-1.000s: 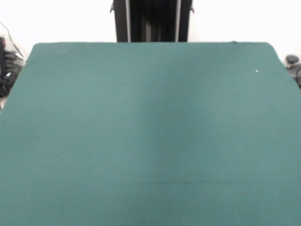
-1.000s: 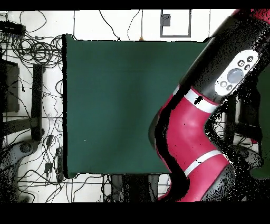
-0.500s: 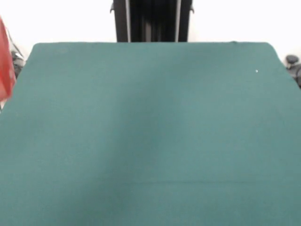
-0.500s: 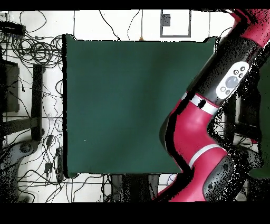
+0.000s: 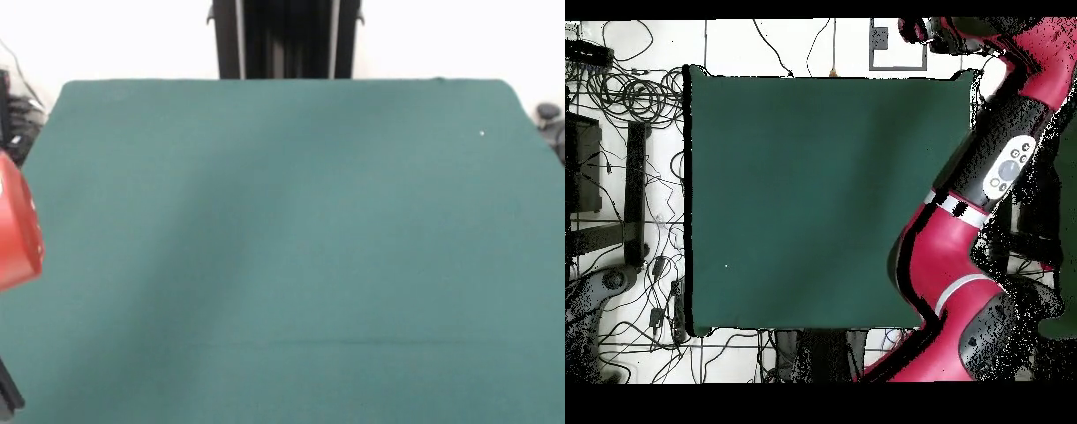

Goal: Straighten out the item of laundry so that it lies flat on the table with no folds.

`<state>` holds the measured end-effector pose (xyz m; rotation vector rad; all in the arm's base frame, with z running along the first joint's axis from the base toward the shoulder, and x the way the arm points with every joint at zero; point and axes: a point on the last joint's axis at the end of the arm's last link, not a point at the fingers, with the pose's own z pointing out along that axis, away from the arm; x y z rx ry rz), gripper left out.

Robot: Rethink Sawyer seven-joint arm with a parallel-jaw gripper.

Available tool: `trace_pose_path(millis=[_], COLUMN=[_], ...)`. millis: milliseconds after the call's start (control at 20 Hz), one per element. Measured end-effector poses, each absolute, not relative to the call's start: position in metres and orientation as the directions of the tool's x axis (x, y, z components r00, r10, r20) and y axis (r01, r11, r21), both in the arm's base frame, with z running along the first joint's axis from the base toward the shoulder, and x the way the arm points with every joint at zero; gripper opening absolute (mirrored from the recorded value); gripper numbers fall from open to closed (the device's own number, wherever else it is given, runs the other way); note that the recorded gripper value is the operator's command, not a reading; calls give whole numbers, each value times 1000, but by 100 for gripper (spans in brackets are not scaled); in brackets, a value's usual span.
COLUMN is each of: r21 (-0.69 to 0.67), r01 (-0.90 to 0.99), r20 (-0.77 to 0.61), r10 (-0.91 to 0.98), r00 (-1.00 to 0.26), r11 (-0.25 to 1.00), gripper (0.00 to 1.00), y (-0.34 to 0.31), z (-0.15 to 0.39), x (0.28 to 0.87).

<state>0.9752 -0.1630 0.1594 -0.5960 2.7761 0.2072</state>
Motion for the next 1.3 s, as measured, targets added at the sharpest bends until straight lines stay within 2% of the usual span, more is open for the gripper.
trace_pose_path(millis=[550,900,1300], r21=[46,68,26], r01=[-425,-447,-486], r20=[-318,-355,-354], r10=[-390,-397,-447], r00=[-864,-846,-822], r11=[904,892,873], gripper=[0,0,0], y=[-161,-139,-124], z=[138,148,177], x=[974,979,973])
